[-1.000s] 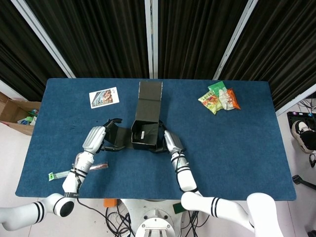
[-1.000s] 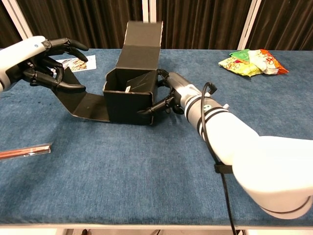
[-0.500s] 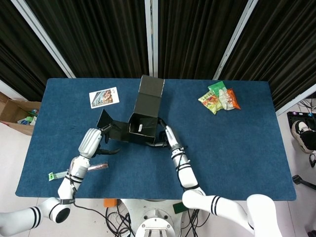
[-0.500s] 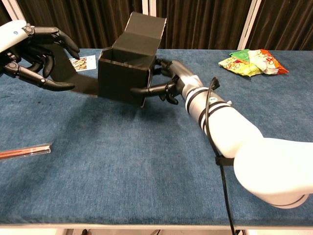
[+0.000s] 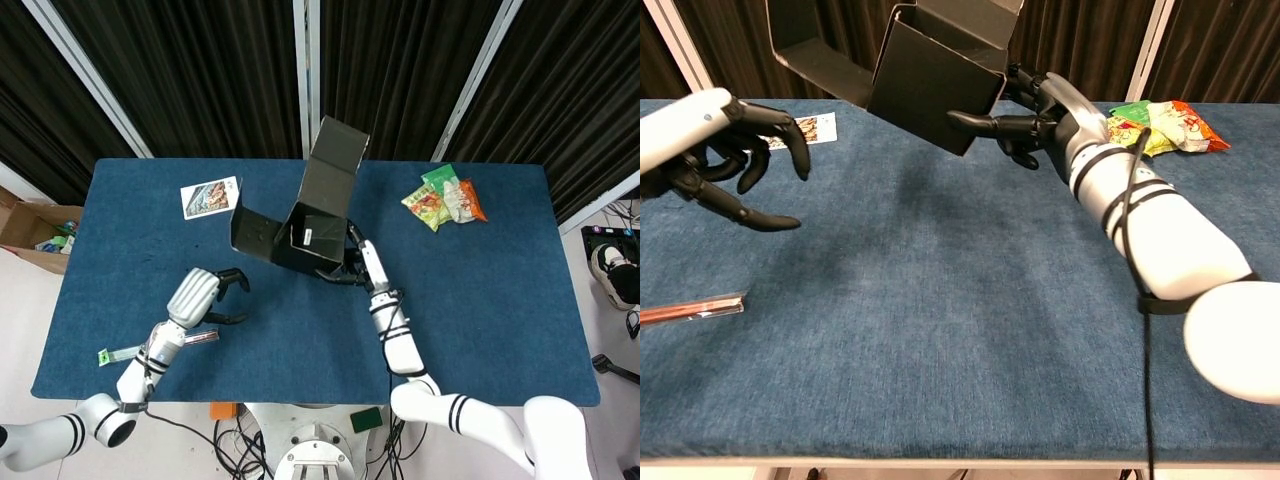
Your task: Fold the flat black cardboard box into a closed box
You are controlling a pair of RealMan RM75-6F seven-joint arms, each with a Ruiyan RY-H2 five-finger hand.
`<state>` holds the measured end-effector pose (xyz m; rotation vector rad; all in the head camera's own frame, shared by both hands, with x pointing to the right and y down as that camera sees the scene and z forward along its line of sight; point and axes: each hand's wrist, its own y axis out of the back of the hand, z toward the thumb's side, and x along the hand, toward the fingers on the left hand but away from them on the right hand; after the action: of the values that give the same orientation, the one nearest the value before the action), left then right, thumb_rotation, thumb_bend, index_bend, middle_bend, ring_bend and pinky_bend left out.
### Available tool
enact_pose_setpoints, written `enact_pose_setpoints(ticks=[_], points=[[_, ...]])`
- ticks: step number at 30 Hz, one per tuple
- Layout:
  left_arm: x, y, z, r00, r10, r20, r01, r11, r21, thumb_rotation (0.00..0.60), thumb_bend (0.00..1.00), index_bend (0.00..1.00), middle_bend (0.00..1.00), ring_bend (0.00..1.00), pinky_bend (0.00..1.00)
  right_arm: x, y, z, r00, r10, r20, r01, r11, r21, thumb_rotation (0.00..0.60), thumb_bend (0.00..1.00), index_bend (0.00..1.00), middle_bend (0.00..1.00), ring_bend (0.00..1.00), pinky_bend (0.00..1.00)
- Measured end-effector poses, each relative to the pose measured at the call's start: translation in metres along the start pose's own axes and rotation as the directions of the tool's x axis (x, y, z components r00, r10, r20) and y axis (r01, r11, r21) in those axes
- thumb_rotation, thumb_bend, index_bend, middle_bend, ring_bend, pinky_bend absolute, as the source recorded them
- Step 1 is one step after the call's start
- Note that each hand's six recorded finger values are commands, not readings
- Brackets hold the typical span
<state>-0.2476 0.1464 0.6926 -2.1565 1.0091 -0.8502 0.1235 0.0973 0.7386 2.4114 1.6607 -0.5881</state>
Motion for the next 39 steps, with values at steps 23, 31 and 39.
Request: enact_pose_setpoints(ticks=[23,31,39], points=[[0.054,0.005,0.042,0.950,0.039,0.311,-0.111,0.970,0.218,0.600,0.20,0.36,0.39,0.73,0.98,0.024,-0.006,-0.015,0.976,0.202,0.079,-0.217,0.925,0.312,0.600,0.24,0.25,0.44,0.78,1.00],[0.058,-0.006,0.041,0.948,0.043,0.315,-0.119,0.967,0.227,0.600,0.19,0.35,0.36,0.73,0.98,0.020,-0.012,-0.025,0.967,0.227,0.117,-0.255,0.878,0.405,0.600,0.25,0.25,0.44,0.78,1.00],[0.051,-0.014,0.025,0.958,0.069,0.280,-0.137,0.964,0.229,0.600,0.19,0.34,0.35,0.73,0.98,0.015,-0.012,-0.034,0.965,0.224,0.137,-0.262,0.852,0.454,0.600,0.25,0.25,0.43,0.78,1.00]])
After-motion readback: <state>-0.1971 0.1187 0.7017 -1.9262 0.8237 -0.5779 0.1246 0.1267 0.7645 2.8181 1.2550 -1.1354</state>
